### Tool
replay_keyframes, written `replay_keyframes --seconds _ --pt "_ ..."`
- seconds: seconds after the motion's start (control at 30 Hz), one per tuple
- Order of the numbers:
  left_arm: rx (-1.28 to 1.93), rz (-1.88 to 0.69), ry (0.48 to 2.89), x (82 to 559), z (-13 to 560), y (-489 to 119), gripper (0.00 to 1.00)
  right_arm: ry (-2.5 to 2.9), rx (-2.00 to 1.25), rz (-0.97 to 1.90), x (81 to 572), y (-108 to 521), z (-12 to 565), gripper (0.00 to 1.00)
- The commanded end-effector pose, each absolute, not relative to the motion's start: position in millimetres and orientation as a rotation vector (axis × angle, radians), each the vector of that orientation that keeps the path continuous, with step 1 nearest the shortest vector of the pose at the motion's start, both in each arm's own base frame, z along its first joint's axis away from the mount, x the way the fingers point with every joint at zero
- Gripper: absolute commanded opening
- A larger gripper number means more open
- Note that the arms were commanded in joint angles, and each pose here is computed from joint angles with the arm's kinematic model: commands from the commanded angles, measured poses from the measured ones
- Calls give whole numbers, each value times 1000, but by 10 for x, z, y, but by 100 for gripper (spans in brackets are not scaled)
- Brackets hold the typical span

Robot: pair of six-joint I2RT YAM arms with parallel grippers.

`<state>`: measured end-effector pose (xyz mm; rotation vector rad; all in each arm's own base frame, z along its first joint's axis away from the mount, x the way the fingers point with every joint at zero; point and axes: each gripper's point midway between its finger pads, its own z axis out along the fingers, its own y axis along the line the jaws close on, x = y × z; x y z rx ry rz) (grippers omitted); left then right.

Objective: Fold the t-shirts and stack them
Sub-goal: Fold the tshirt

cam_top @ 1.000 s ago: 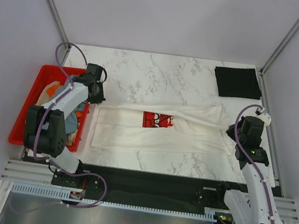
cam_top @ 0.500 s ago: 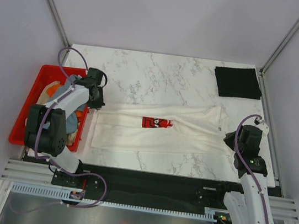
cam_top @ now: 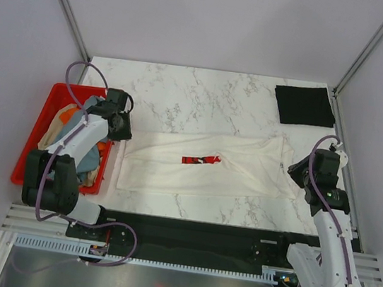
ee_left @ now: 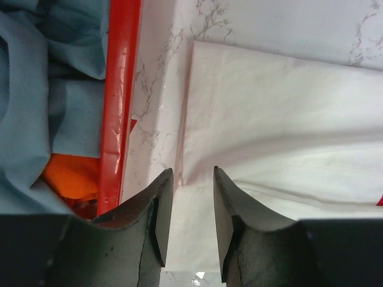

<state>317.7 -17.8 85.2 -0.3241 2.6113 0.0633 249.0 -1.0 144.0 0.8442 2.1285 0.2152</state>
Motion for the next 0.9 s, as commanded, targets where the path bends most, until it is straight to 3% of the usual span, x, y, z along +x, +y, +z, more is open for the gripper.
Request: replay_keyframes --seconds 0.0,0.1,0.37,0.87 --pt "-320 -34 2572 3261 1048 -312 41 2075 846 340 2678 124 1681 32" --pt "-282 -151 2633 3287 923 -560 39 2115 768 358 2888 212 1595 34" --pt "-202 -60 2762 3413 489 -833 38 2300 736 250 3236 382 1069 34" --pt "-213 53 2829 3713 70 -889 38 2338 887 -134 3161 -117 332 35"
